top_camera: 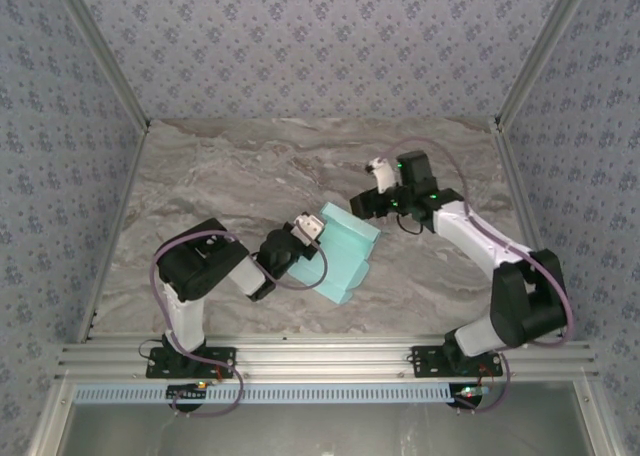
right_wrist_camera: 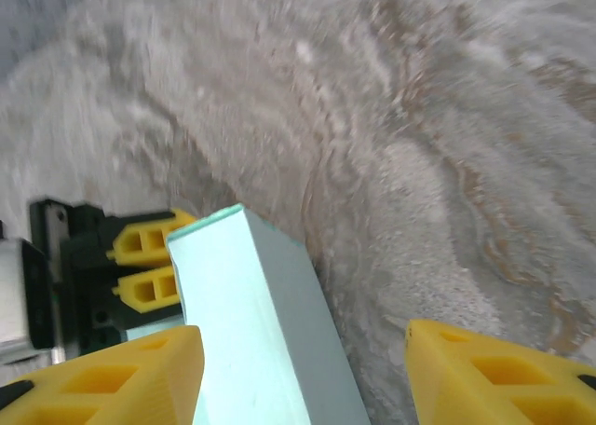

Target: Fold the paper box

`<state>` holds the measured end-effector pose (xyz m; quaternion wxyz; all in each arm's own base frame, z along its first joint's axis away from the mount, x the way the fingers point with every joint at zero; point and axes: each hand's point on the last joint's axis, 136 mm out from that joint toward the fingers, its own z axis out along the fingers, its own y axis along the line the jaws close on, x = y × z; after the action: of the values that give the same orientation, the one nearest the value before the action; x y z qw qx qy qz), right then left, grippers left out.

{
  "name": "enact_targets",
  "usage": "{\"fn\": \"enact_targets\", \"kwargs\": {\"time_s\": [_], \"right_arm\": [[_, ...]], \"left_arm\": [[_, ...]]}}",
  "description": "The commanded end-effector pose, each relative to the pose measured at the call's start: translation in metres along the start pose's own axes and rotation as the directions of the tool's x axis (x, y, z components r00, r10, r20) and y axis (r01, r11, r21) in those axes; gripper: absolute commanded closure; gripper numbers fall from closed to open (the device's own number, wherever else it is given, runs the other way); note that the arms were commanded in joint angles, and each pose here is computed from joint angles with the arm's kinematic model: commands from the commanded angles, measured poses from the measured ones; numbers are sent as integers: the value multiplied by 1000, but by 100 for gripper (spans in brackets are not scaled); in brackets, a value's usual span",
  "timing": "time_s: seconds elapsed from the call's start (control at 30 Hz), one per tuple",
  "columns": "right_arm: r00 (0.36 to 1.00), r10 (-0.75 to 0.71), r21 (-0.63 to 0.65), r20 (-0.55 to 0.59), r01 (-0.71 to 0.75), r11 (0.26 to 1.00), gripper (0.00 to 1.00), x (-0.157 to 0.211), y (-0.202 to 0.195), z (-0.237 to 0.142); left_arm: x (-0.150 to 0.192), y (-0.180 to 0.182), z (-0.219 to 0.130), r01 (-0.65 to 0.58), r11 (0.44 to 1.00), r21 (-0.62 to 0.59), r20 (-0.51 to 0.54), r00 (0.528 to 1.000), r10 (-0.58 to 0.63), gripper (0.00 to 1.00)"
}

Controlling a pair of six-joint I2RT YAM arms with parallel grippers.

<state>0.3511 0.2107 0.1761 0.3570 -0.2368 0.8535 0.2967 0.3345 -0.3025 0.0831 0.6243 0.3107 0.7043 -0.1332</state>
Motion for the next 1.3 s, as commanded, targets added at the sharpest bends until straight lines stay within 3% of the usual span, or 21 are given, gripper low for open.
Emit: {"fn": "enact_targets", "kwargs": {"time_s": [0.0, 0.2, 0.33, 0.6, 0.87, 1.07, 1.27], "right_arm": [[996, 90, -46, 22, -89, 995, 40, 1, 1, -9], [997, 76, 8, -28, -76, 997, 38, 31, -12, -9], [999, 42, -2, 1, -42, 999, 38, 40, -10, -11], [1000, 24, -40, 14, -24, 999, 37, 53, 3, -5], [999, -42, -84, -7, 41, 996, 37, 67, 18, 11], [1000, -22, -6, 1, 22, 1000, 36, 70, 3, 30], [998, -48, -43, 40, 49, 998, 39, 67, 5, 41]], "left_arm": [[10, 5, 2, 38, 999, 11, -30, 999, -38, 88], [16, 17, 5, 158, 987, 25, -77, 985, -156, 89], [11, 18, 8, 170, 984, 48, -135, 977, -162, 91], [7, 36, 9, 330, 941, 81, -249, 920, -301, 92], [22, 34, 10, 425, 897, 125, -388, 853, -350, 90], [25, 30, 15, 502, 848, 168, -432, 811, -395, 92], [26, 27, 18, 523, 832, 182, -453, 796, -402, 92]]}}
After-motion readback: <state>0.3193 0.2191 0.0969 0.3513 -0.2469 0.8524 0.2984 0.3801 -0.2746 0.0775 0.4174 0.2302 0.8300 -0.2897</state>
